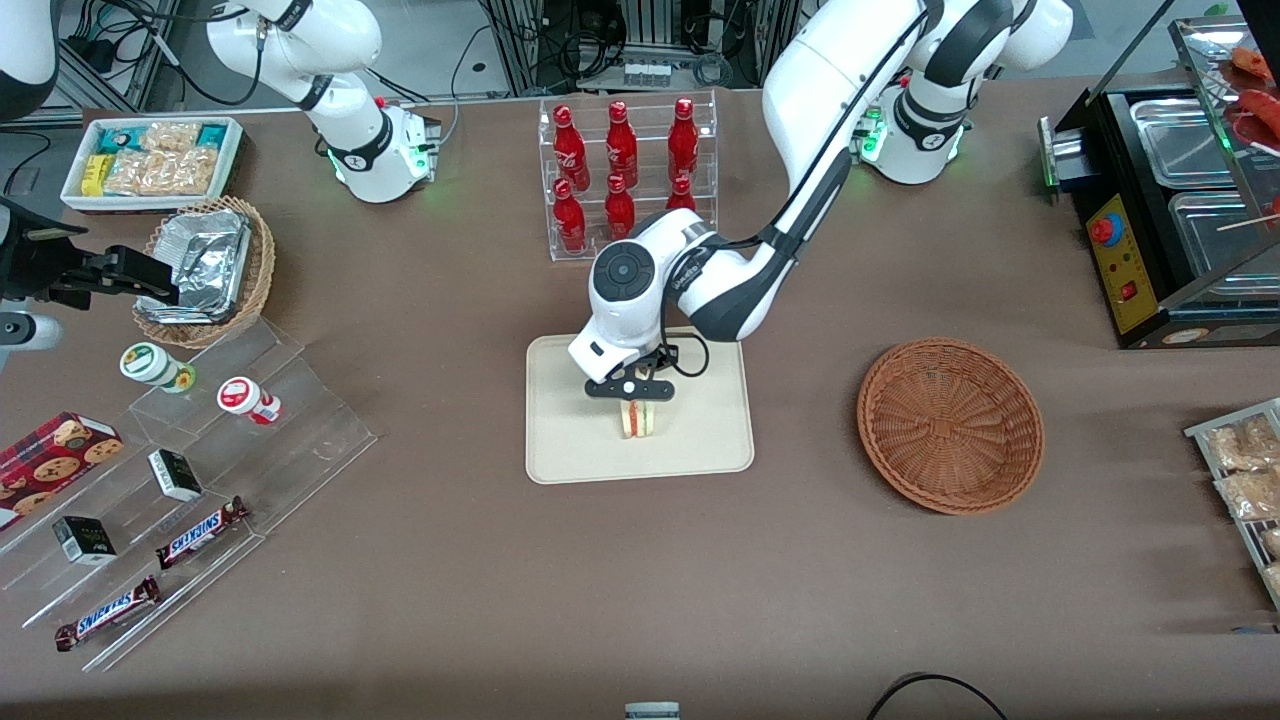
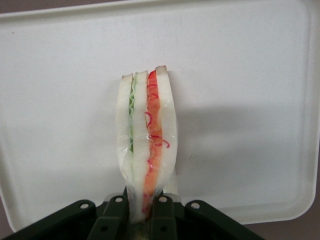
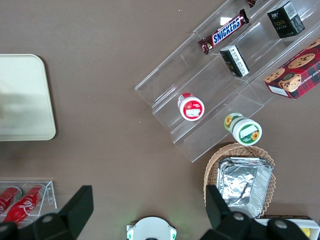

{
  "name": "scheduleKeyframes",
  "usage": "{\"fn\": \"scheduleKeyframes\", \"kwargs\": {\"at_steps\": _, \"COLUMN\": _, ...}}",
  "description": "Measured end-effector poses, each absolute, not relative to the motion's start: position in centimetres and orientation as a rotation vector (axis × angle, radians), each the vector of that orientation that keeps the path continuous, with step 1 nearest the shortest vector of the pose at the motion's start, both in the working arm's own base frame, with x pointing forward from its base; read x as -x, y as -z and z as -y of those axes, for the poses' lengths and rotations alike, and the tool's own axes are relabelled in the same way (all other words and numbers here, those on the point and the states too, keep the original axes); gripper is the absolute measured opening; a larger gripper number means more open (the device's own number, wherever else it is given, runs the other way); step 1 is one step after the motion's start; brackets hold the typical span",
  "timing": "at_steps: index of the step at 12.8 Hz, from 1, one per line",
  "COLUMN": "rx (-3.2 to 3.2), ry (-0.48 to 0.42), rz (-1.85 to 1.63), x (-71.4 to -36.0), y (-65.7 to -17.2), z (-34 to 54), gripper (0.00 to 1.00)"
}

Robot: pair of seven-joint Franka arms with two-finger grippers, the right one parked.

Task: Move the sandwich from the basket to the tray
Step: 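Lower the sandwich onto the tray and open the left gripper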

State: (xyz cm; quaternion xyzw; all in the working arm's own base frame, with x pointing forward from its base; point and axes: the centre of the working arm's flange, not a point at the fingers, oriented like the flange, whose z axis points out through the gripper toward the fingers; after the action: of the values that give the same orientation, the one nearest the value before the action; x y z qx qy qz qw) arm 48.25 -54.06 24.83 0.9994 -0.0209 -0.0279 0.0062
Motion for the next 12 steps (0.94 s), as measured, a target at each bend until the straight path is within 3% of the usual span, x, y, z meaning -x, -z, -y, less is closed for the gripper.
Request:
{"fn": "scheduleKeyframes", "kwargs": {"at_steps": 3, "rx": -3.146, "ry": 0.086, "rz": 0.07, "x": -48.2, "y": -23.8, "z": 54.0, "gripper": 0.15}}
{"fn": "scheduleKeyframes", "kwargs": {"at_steps": 4, "rx": -3.149, "ry": 0.086, "rz": 0.072, "x": -48.2, "y": -23.6, "z": 53.9, "gripper": 0.22}}
{"fn": "scheduleKeyframes", "kwargs": {"at_steps": 8, "rx": -3.14, "ry": 0.068, "rz": 0.063, "x": -48.5, "y": -24.2, "z": 54.1, "gripper": 0.63}}
{"fn": "scheduleKeyframes", "kwargs": {"at_steps": 11, "rx": -3.107, "ry": 0.002, "rz": 0.039, "x": -49.6, "y": -27.5, "z": 54.4, "gripper": 0.97}}
{"fn": "scheduleKeyframes", "kwargs": {"at_steps": 12, "rx": -3.098, "ry": -0.021, "rz": 0.014, "x": -49.9, "y": -29.6, "z": 54.2, "gripper": 1.0}}
